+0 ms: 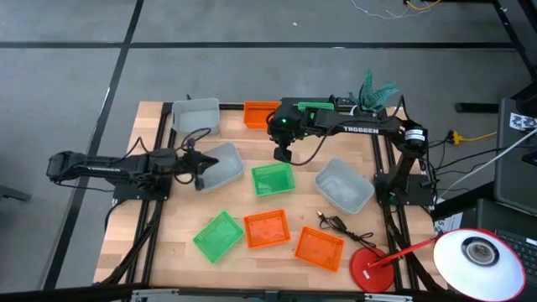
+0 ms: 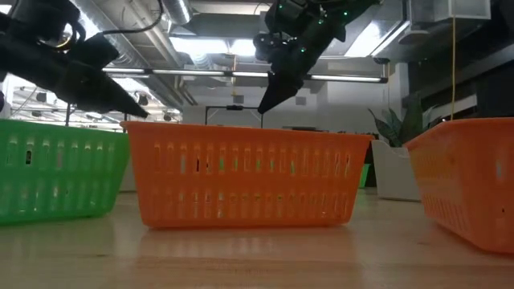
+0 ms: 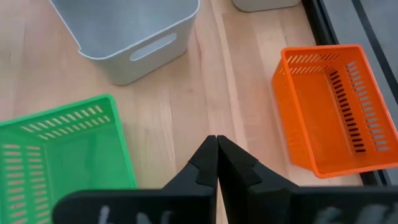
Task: Stack baskets by color
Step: Stack the middle green bin on top of the top green bin
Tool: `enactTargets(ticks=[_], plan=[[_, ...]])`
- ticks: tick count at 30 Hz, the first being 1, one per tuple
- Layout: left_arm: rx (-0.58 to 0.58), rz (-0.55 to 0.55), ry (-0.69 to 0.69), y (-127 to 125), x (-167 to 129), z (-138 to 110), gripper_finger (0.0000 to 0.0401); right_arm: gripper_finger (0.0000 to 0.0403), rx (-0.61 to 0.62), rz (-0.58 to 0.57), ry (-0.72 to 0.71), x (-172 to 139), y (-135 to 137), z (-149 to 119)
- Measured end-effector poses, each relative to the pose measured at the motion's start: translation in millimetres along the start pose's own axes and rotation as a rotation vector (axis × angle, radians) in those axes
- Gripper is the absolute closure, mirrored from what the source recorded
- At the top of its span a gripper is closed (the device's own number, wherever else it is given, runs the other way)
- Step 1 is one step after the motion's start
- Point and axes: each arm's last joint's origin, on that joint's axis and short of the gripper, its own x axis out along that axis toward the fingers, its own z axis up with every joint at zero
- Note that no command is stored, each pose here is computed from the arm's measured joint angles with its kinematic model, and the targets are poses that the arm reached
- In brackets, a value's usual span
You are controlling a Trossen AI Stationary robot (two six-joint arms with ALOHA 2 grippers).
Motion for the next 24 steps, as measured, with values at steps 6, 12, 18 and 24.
enactTargets(ticks=[6,12,18,24], plan=[[-0.015,-0.016,-0.069,-0.5,-1.2,-6.8,0.0387,0.039,0.001,0.0,0.0,0.1,0.0,-0.1],[-0.023,-0.016,-0.087,-0.1,-2.9,-7.1,0.0387,0.0326,-0.006,-0.003,-0.025,0.2,0.1,2.2],[-0.021,-0.018,-0.082,-0.2,-2.8,-7.6,0.0387,0.0258,0.069,0.077,-0.023,0.3,9.6,2.7],[-0.021,-0.017,-0.082,-0.1,-2.8,-7.6,0.0387,0.0242,0.018,0.276,0.014,17.7,34.9,-1.3]])
